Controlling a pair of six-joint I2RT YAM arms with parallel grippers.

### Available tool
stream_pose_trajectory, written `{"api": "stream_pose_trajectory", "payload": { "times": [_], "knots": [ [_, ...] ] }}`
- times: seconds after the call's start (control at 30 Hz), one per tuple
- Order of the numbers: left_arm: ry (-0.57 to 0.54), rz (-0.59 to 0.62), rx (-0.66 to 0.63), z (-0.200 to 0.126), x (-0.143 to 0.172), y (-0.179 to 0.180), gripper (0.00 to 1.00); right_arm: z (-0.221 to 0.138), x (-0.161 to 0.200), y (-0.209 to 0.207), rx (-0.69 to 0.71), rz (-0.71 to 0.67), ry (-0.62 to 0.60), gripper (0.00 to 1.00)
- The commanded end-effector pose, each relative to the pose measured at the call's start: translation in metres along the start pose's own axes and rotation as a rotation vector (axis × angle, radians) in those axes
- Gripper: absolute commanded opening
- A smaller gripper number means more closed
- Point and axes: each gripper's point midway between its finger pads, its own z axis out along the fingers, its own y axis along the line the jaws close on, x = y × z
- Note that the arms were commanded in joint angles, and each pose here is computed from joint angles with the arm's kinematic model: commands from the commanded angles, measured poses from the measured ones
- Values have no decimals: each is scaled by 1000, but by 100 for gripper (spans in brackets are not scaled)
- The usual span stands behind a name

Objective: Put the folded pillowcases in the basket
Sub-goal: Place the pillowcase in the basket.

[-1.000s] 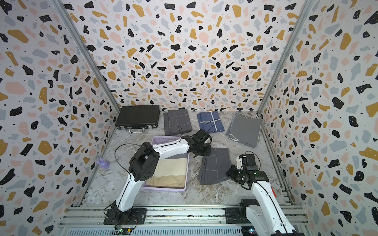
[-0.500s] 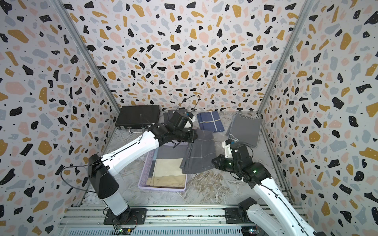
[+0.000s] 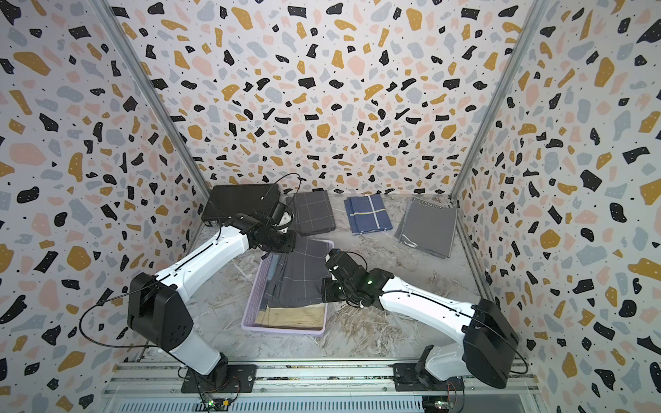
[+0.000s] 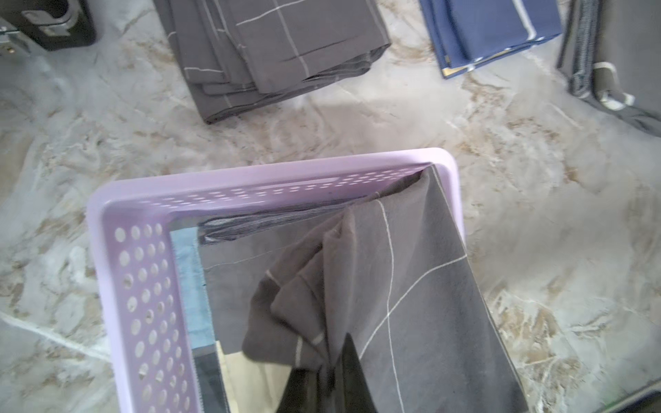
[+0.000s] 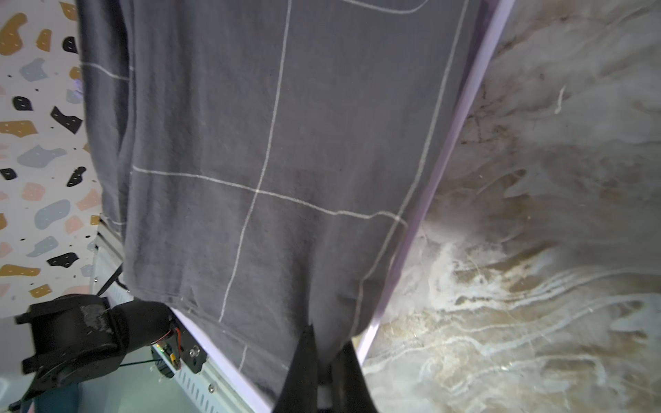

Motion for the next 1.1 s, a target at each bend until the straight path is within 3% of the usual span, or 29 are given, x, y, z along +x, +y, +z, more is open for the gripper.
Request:
{"api": "stream_pose_trajectory", "payload": {
  "times": [0.0, 0.53, 0.83, 1.07],
  "knots": [
    [21, 11, -23, 17, 0, 15, 0, 4, -8, 7, -2, -32, -27, 0],
    [145, -15, -75, 63, 22, 32, 0, 61, 32, 16, 16, -31, 77, 0],
    [169, -10, -127, 68, 32, 43, 0, 51, 28, 2, 67, -19, 21, 0],
    [164, -23, -78, 68, 34, 35, 0, 43, 28, 0, 68, -18, 8, 0]
  ]
}}
